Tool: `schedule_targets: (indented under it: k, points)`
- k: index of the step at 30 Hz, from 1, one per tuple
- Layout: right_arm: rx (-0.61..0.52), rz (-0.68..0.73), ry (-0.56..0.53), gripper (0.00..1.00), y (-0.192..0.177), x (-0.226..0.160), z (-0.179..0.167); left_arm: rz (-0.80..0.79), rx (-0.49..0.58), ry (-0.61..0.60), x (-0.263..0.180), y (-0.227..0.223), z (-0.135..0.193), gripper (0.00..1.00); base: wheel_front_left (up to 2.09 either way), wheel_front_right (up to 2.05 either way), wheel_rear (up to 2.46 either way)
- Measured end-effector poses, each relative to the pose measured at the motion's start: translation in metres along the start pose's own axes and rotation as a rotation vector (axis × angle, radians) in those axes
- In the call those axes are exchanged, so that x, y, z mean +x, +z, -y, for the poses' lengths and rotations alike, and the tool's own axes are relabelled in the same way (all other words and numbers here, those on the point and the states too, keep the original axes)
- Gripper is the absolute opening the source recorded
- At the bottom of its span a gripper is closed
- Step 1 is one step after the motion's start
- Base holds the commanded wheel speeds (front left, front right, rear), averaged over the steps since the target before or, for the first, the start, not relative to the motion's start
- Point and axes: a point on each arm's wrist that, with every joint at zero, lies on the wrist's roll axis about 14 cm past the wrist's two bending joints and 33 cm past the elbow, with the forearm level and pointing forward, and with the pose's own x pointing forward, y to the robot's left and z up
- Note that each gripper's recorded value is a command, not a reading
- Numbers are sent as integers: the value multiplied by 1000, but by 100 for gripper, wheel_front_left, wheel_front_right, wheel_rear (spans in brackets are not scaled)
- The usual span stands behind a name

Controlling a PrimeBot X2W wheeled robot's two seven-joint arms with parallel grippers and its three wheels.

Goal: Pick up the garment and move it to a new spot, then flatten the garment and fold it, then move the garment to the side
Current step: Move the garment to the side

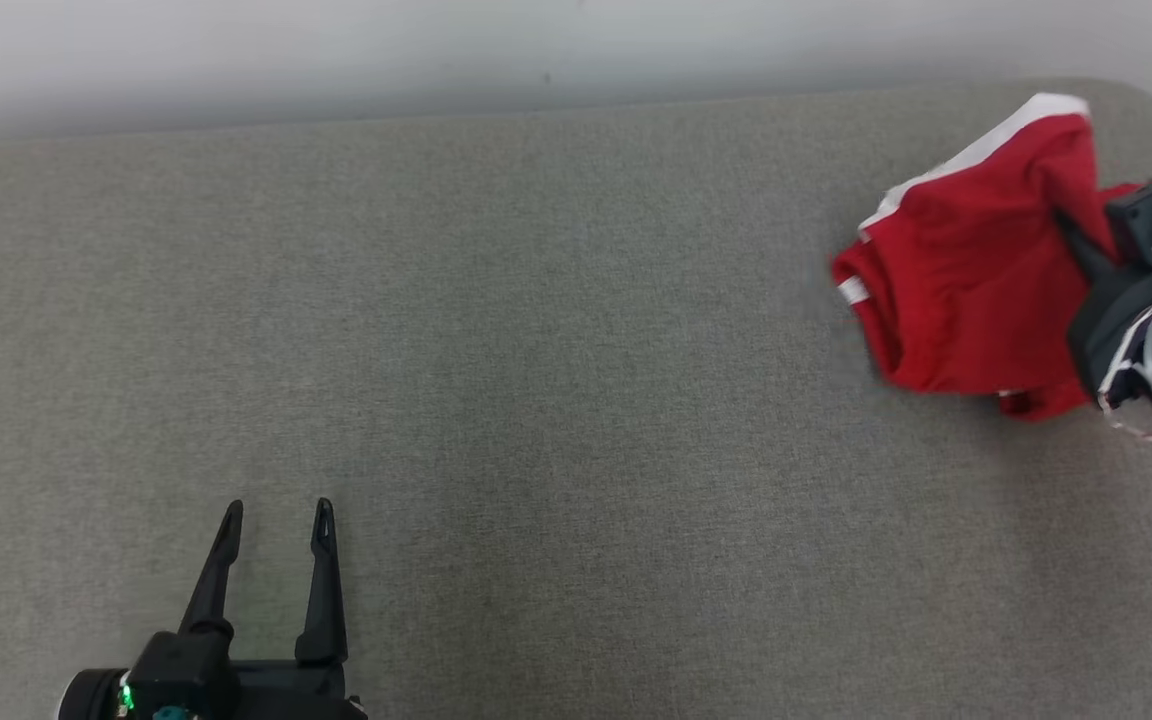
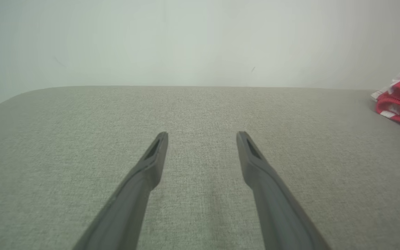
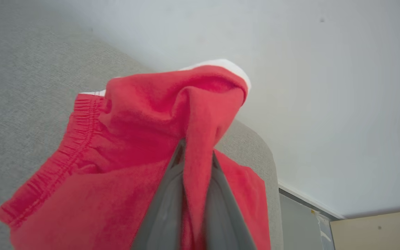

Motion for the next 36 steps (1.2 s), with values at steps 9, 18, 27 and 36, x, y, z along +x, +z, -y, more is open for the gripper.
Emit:
schedule_targets:
  k: [9, 18, 27, 36]
  points:
    - [-52, -107, -71, 0, -22, -9, 56, -25, 2, -31, 15, -13, 7, 100, 0, 0, 0]
    - [-71, -204, -119, 0, -50, -10, 85, -34, 9, -31, 26, -21, 2, 100, 0, 0, 0]
    - [-100, -243, -126, 0, -61, 4, 89, -59, 25, -23, 32, -33, -5, 100, 0, 0, 0]
    - [-97, -270, -154, 100, -66, 4, 94, -50, 26, -16, 33, -29, -7, 100, 0, 0, 0]
